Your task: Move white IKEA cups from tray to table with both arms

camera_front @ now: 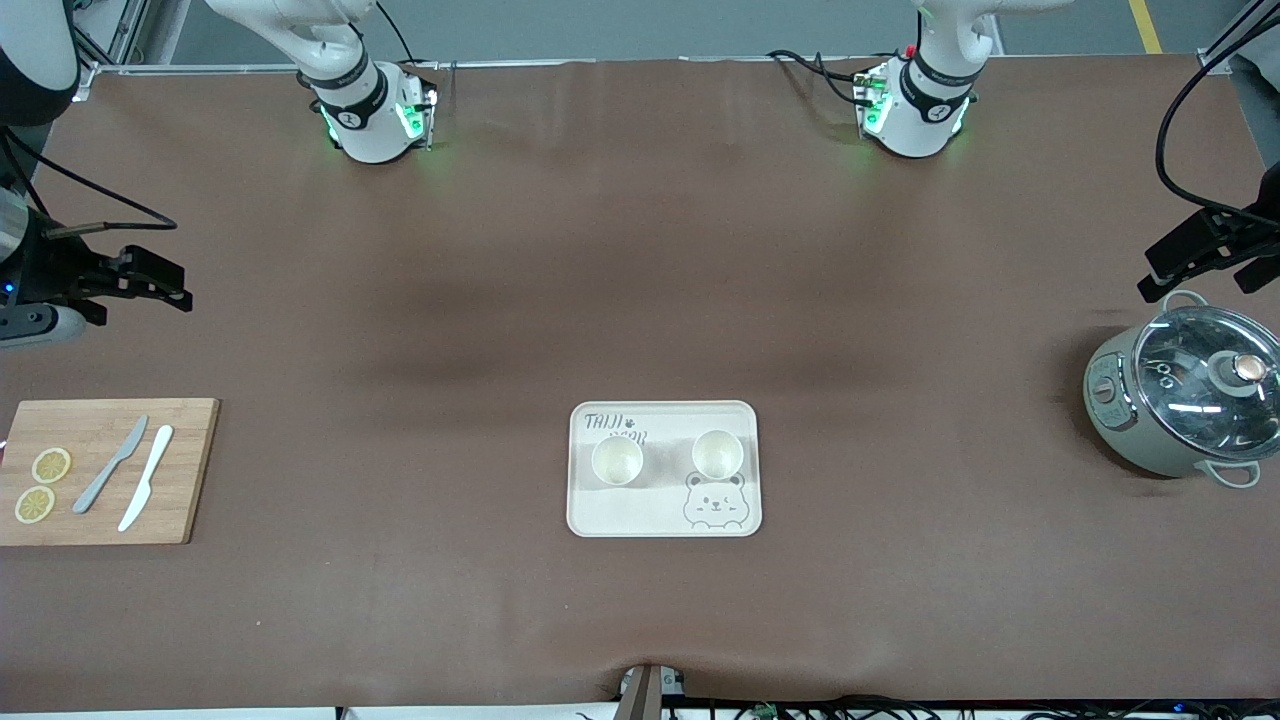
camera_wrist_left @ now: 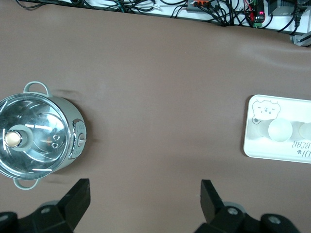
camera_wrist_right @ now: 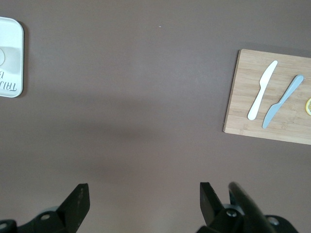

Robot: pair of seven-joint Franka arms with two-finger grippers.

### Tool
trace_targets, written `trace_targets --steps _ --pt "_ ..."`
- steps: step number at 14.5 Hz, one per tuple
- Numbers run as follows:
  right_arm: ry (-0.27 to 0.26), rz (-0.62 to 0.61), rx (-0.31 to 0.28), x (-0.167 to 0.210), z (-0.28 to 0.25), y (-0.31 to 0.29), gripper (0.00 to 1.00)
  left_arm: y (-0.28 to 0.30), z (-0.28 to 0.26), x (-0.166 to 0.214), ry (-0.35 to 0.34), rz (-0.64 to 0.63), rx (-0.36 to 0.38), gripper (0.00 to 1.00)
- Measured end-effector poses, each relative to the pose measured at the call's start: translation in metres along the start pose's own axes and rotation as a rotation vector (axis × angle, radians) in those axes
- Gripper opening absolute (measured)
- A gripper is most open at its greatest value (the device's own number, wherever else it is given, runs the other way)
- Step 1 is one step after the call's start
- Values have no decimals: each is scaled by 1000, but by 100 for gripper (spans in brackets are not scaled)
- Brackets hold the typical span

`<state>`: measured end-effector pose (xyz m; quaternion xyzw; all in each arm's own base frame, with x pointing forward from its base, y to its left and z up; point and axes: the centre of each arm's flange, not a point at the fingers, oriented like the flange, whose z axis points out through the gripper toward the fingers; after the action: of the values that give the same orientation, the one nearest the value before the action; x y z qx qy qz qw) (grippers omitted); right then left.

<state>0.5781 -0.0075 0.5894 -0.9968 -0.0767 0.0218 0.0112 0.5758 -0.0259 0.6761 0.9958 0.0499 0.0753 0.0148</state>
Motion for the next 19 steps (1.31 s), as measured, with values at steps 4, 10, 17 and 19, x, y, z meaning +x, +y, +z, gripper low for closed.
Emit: trace_targets --steps 4,10,17,19 --pt "-2 -2 0 -1 2 -1 100 0 1 -2 -16 2 2 100" --pt "-3 -6 1 -1 2 -3 100 -2 3 -3 -26 0 4 100" --pt "-3 -11 1 0 3 -5 100 -3 9 -5 -56 -2 8 100" --pt "-3 -11 1 0 3 -5 100 -3 13 -7 -81 -2 12 100"
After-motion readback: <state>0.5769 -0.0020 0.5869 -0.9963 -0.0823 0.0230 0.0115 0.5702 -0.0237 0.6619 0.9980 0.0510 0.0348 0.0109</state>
